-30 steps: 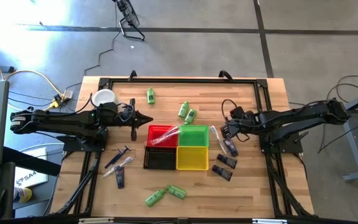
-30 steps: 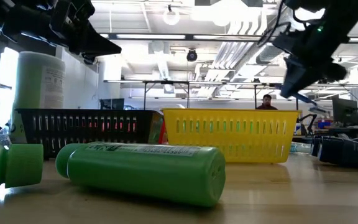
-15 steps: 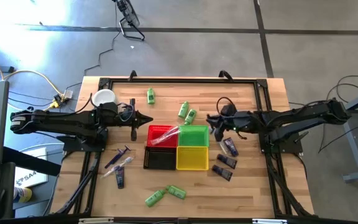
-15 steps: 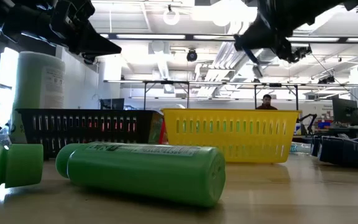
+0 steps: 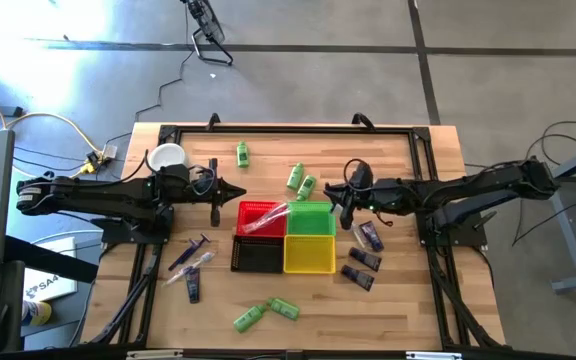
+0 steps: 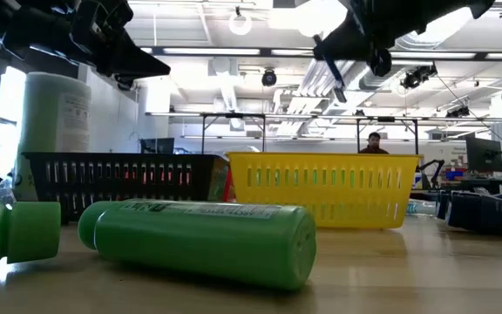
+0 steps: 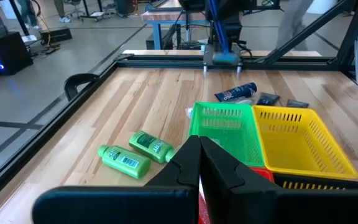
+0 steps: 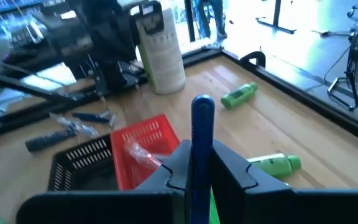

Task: Pick & Place Travel size toiletries
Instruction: Put the blue razor into the green bin

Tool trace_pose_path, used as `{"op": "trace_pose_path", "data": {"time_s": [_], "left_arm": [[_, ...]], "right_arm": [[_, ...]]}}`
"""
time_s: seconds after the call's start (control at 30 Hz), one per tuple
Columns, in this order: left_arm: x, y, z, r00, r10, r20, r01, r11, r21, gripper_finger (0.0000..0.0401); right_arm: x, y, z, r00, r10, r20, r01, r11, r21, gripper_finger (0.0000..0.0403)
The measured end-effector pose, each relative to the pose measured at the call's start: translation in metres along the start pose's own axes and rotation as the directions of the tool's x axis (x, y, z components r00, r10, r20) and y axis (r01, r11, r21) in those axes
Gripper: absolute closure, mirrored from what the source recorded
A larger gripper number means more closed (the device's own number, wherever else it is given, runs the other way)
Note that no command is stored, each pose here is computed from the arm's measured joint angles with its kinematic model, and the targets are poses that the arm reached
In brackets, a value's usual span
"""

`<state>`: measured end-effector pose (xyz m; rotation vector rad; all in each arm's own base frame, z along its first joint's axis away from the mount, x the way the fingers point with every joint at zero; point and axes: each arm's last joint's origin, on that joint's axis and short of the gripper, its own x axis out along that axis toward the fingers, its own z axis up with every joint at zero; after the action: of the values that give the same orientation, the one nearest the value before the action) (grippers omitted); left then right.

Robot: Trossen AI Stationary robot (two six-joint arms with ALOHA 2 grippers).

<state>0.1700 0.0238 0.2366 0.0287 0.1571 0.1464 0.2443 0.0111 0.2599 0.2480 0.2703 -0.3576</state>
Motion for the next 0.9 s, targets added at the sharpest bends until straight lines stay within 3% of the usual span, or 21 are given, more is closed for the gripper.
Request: {"op": "trace_pose_path", "data": {"time_s": [0.9], "left_arm": [[0.000, 0.000, 0.000, 1.000, 0.000, -0.001, 0.000, 1.000, -0.017, 0.0400]], "right_arm": [[0.068, 0.007, -0.061, 0.985, -0.038, -0.169, 0.028, 0.998, -0.060, 0.0371]]}}
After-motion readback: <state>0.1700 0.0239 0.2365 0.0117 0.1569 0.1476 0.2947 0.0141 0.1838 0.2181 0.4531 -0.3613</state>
